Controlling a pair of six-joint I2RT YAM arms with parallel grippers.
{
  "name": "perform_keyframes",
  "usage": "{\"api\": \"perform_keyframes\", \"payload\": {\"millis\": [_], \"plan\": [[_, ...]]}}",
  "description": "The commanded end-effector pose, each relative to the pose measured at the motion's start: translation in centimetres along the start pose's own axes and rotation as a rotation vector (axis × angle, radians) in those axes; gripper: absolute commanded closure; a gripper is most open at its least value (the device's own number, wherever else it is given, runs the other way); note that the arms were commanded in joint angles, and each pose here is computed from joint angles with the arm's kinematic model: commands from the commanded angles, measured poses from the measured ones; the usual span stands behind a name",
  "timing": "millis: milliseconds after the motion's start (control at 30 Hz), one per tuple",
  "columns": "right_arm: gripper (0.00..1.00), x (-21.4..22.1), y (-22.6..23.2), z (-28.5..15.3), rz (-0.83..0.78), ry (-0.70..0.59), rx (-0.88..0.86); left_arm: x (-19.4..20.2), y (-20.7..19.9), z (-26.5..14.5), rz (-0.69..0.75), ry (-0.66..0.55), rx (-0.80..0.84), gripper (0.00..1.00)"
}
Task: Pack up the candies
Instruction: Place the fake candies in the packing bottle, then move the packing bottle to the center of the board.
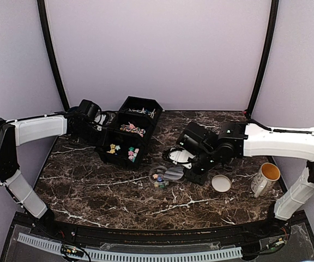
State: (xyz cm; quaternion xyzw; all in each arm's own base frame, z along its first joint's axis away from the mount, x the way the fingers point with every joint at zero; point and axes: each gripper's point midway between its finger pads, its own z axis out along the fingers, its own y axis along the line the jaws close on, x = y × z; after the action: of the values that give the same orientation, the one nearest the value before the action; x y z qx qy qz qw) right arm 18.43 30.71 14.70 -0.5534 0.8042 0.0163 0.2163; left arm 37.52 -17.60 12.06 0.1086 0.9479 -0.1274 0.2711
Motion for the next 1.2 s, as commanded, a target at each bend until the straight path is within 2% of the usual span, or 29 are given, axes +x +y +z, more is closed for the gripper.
{"api": "perform_keyframes", "payload": {"millis": [0,767,1167], "plan": [[1.00,-0.8,0.1,-0.8,-0.029,0.005,0.018,-7.4,-2.6,-3.8,0.027,-0.265,0.090,1.00],[1.00,-2.8,-0.3,1.4,-0.081,0.132,0.085,-7.3,-2.5,-3.6,0.023,-0.257,0.088,1.00],[1.00,-3.1,-2.9,1.9,-0.048,0.199,0.244,-7.2,-2.4,-3.3,0.020,-0.249,0.087,1.00]]}}
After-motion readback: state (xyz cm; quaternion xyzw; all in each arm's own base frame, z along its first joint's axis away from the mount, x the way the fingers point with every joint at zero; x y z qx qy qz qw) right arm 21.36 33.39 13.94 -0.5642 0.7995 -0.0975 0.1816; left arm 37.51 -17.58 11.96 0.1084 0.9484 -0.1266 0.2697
